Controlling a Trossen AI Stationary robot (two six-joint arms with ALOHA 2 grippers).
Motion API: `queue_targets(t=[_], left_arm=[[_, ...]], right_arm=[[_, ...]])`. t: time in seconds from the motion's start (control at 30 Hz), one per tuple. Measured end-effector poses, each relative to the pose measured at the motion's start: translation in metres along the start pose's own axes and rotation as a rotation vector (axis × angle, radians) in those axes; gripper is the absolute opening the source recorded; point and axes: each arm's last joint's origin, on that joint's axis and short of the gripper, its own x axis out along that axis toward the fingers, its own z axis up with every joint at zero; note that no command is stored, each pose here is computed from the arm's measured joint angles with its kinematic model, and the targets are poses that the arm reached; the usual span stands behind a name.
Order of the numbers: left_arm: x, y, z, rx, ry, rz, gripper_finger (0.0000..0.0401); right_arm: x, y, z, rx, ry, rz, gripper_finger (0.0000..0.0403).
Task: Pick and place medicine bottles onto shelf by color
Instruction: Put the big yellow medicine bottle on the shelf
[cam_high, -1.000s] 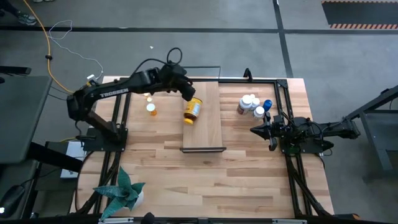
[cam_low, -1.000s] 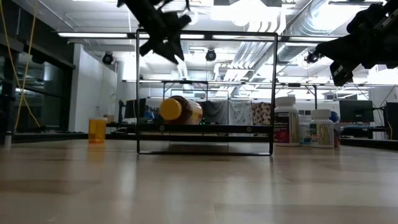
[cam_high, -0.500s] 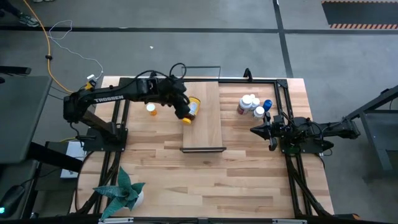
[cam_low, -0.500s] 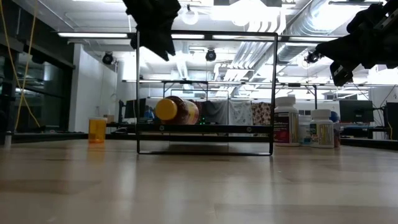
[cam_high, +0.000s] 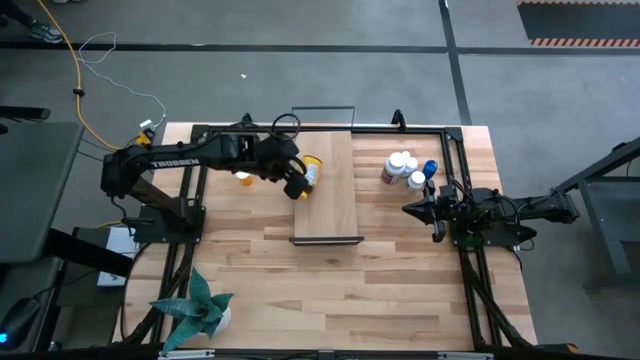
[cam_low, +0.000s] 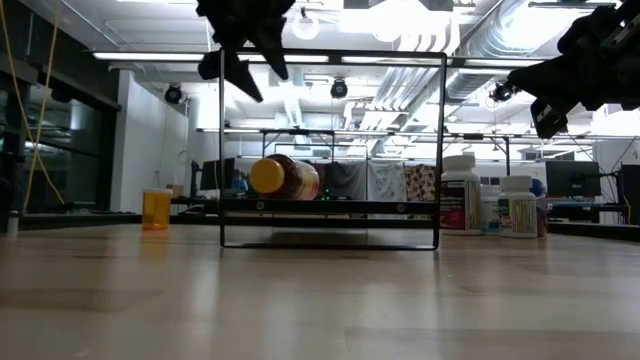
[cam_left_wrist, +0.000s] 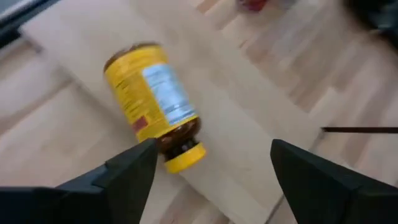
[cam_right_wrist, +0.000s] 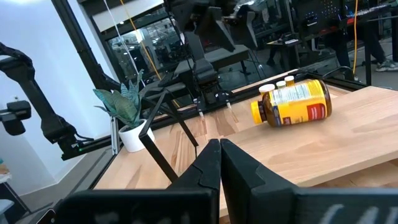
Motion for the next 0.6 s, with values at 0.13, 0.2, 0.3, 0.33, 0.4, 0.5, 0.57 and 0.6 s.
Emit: queue_targets(t=[0.13, 0.2, 0.3, 0.33, 0.4, 0.5, 0.57, 0.6], left_arm=[[0.014, 0.002, -0.02, -0.029, 0.059, 0.091, 0.0304], [0.022, 0.003, -0.029, -0.048, 0.075, 0.103, 0.0303], [0.03, 0.003, -0.036, -0.048, 0.069, 0.095, 0.0304], [0.032, 0.003, -0.037, -0.056, 0.06, 0.088, 0.0304], [0.038, 0.004, -0.04, -0.075, 0.051, 0.082, 0.0304], [0.043, 0.005, -0.041, -0.097, 0.033, 0.052, 0.0304], [0.046, 0.006, -0.042, -0.106, 0.033, 0.039, 0.0304], [0.048, 0.006, -0.043, -0.111, 0.03, 0.034, 0.0304]], right_arm=[[0.0, 0.0, 0.0, 0.0, 0.0, 0.0, 0.0], [0.0, 0.0, 0.0, 0.0, 0.001, 0.0, 0.0], [0.0, 0.0, 0.0, 0.0, 0.001, 0.0, 0.0], [0.0, 0.0, 0.0, -0.001, 0.002, -0.001, 0.0], [0.0, 0.0, 0.0, 0.0, 0.003, -0.001, 0.0], [0.0, 0.0, 0.0, -0.001, 0.003, -0.001, 0.0], [0.0, 0.0, 0.0, 0.0, 0.003, -0.001, 0.0], [0.0, 0.0, 0.0, 0.0, 0.003, 0.0, 0.0]])
